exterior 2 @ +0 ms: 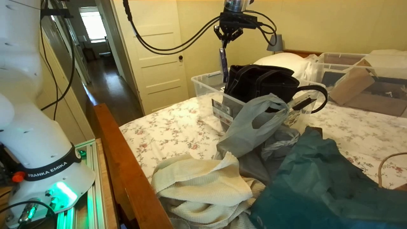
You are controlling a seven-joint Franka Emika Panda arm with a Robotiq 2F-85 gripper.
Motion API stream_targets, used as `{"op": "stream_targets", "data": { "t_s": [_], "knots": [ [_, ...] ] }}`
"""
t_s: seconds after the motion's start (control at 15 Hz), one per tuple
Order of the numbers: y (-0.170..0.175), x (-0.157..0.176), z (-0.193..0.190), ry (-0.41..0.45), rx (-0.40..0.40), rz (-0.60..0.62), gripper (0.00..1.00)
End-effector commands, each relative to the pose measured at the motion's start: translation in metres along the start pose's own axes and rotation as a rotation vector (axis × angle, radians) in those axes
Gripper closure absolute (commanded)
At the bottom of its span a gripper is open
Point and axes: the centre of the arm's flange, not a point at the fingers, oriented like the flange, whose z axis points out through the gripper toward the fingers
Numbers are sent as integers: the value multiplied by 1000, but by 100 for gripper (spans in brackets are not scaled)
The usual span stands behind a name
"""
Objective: Put the black object in the storage box
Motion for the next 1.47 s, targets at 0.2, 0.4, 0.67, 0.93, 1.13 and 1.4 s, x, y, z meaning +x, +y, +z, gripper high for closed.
{"op": "stream_targets", "data": {
  "t_s": [0.2, 0.4, 0.67, 0.93, 1.13, 1.4],
  "knots": [
    [33, 11, 2, 46, -69, -36, 100],
    [44, 9, -6, 51, -113, -59, 100],
    [54, 4, -4, 18, -140, -89, 100],
    [63, 0, 8, -25, -137, -105, 100],
    [69, -3, 21, -32, -120, -124, 100],
    [78, -6, 27, 31, -75, -131, 100]
  ]
}}
